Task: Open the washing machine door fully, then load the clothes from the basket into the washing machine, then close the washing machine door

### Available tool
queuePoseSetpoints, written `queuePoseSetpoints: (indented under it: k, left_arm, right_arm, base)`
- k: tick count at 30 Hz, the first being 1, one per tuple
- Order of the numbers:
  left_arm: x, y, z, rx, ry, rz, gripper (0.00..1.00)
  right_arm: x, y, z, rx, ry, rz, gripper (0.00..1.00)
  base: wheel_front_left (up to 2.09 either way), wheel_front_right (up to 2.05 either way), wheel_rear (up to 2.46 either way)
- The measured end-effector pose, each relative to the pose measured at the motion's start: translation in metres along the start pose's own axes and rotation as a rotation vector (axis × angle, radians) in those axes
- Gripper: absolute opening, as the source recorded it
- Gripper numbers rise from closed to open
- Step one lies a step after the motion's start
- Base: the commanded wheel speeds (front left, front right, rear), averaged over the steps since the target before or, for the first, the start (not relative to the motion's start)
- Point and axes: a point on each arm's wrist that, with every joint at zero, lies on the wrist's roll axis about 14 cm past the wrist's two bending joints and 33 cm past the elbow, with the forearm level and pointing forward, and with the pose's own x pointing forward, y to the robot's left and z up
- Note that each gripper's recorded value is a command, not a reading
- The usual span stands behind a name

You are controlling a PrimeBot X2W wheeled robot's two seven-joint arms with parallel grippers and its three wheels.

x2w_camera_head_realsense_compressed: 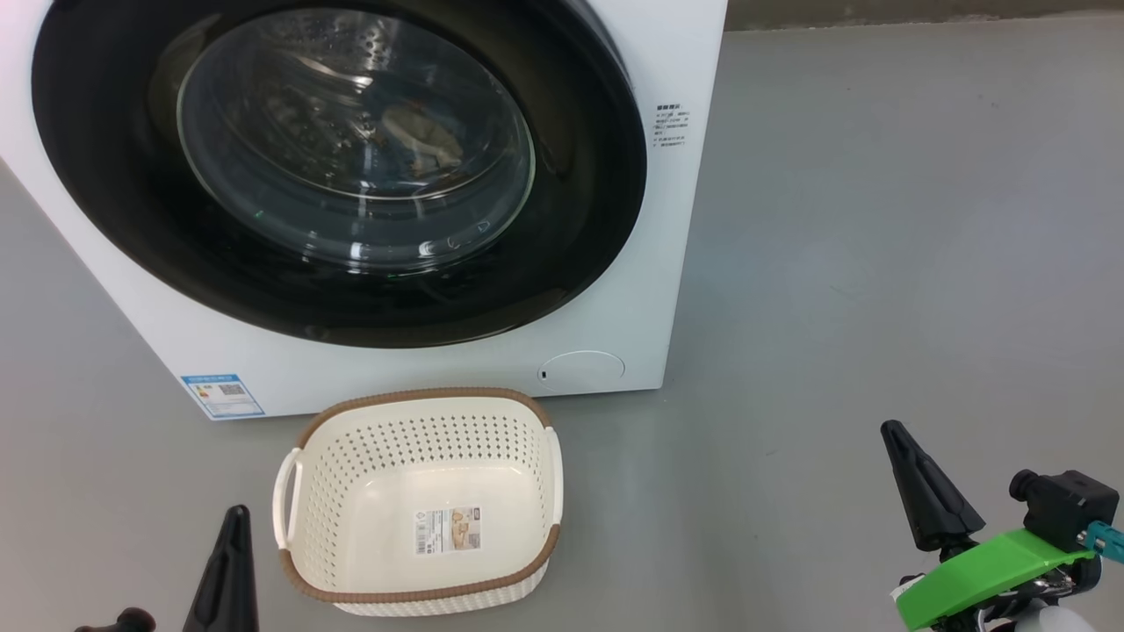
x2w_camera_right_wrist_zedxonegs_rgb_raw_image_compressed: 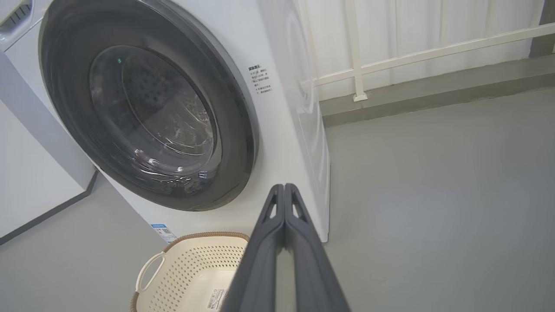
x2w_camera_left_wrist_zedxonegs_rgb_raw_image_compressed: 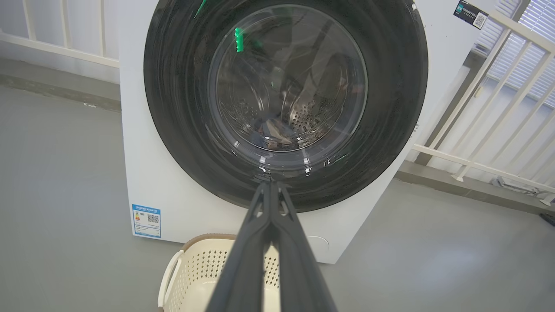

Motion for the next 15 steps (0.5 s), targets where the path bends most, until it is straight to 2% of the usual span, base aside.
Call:
queuePoseSetpoints:
  k: [15]
  left_arm:
    - [-0.0005,0.0086,-0.0044,-0.147,0.021,0.045,0.00]
  right_arm:
    - [0.0021,-0.0037,-0.0008,0.158,0.000,-0.045,0.00]
  base:
    - [0.00,0.00,0.00]
